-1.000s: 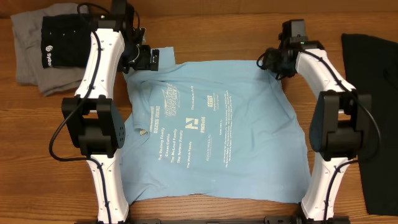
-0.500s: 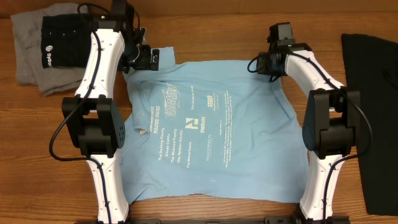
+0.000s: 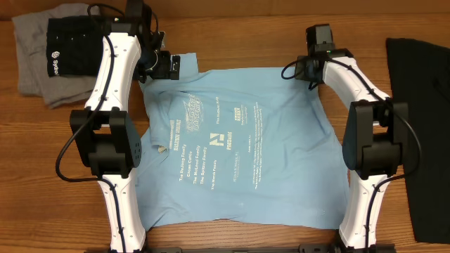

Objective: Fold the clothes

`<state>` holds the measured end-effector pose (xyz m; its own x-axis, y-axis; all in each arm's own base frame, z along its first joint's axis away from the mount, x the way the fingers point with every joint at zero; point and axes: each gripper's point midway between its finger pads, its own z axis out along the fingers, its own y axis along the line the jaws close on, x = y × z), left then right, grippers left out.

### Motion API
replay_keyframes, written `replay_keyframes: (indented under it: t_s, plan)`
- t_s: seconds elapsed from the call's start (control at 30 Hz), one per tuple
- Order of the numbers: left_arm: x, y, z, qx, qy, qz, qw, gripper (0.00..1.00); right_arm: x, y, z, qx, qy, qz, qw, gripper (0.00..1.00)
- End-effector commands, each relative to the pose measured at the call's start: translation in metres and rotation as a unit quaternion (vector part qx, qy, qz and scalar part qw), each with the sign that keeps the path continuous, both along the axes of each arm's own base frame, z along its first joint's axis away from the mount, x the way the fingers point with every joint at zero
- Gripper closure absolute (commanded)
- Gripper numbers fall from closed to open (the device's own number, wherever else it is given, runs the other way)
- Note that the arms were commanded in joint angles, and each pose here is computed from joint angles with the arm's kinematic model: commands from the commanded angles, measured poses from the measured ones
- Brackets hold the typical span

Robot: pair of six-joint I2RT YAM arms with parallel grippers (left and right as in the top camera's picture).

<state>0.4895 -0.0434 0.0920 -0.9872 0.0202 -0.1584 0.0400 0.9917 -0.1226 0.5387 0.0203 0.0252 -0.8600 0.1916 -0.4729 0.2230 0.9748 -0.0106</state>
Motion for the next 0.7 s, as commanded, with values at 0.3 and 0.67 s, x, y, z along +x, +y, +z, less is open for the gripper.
replay_keyframes:
  t_s: [0.3,0.67]
  plan:
    - [0.022,-0.003,0.0,-0.008,-0.042,0.003,0.999,0.0,0.016,-0.133,0.029,-0.025,-0.045,-0.13,0.99,0.96]
    - [0.055,-0.016,0.009,-0.037,-0.109,0.021,0.993,0.0,0.022,-0.179,0.066,-0.041,-0.075,-0.169,0.982,0.56]
